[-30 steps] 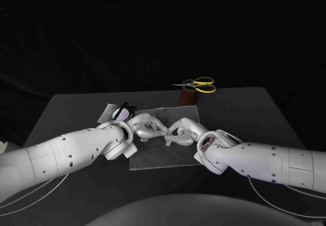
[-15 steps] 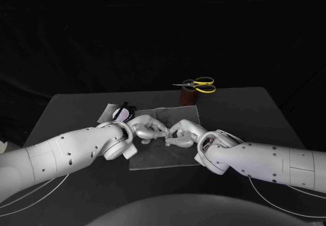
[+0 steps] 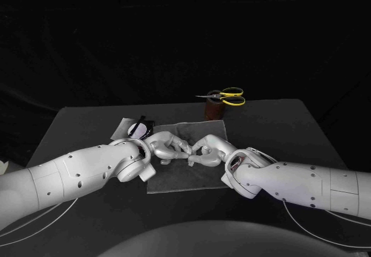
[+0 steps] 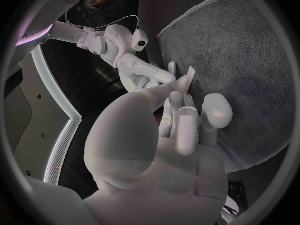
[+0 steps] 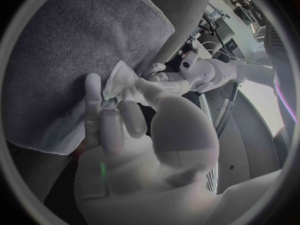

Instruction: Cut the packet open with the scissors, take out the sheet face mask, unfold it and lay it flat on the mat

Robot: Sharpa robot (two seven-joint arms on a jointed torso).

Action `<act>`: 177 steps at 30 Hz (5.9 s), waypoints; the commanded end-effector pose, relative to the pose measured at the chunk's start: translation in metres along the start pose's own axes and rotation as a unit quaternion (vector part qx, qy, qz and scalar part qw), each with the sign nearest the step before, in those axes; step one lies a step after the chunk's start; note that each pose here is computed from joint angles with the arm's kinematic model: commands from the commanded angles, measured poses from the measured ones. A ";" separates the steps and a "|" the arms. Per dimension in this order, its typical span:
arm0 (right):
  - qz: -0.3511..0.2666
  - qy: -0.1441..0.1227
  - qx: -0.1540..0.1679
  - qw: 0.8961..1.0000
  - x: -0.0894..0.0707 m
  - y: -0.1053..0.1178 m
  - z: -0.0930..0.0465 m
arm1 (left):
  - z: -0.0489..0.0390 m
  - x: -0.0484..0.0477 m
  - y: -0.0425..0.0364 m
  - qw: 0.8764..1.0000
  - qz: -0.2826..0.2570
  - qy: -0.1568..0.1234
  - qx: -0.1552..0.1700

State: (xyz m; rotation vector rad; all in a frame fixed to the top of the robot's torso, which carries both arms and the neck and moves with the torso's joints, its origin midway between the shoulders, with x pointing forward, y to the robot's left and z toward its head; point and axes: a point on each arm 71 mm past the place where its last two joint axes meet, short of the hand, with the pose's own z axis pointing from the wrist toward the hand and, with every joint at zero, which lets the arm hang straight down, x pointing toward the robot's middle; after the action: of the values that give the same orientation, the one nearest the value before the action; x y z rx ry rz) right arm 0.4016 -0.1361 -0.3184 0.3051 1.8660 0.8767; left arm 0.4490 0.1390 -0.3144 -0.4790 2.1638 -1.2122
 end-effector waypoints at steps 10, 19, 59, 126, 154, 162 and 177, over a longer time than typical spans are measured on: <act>0.006 -0.008 -0.012 1.000 0.002 0.006 0.002 | 0.0016 0.0026 -0.0031 1.000 0.004 0.004 0.007; 0.013 -0.019 -0.017 1.000 0.002 0.009 0.003 | 0.0023 0.0031 -0.0042 1.000 0.006 0.000 0.010; 0.038 -0.046 -0.011 0.998 -0.006 0.003 0.000 | 0.0000 -0.0057 -0.0016 0.998 0.026 -0.055 -0.002; 0.086 -0.034 0.006 0.996 -0.005 0.001 0.000 | 0.0017 -0.0009 -0.0087 0.998 -0.012 -0.052 0.024; 0.090 -0.018 -0.029 0.995 -0.007 0.003 -0.002 | -0.0003 -0.0031 -0.0067 0.998 -0.022 -0.055 0.022; 0.086 -0.012 -0.027 0.996 -0.005 0.003 0.000 | -0.0002 -0.0025 -0.0062 0.998 -0.025 -0.050 0.020; 0.092 -0.022 -0.023 0.995 -0.005 0.003 0.003 | -0.0001 -0.0008 -0.0073 0.998 -0.028 -0.043 0.023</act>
State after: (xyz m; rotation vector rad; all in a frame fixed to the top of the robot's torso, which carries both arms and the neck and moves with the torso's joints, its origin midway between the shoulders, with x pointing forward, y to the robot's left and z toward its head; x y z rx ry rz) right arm 0.4064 -0.1387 -0.3161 0.4698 1.8146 1.0032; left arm 0.4520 0.1405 -0.3090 -0.5780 2.0467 -1.2052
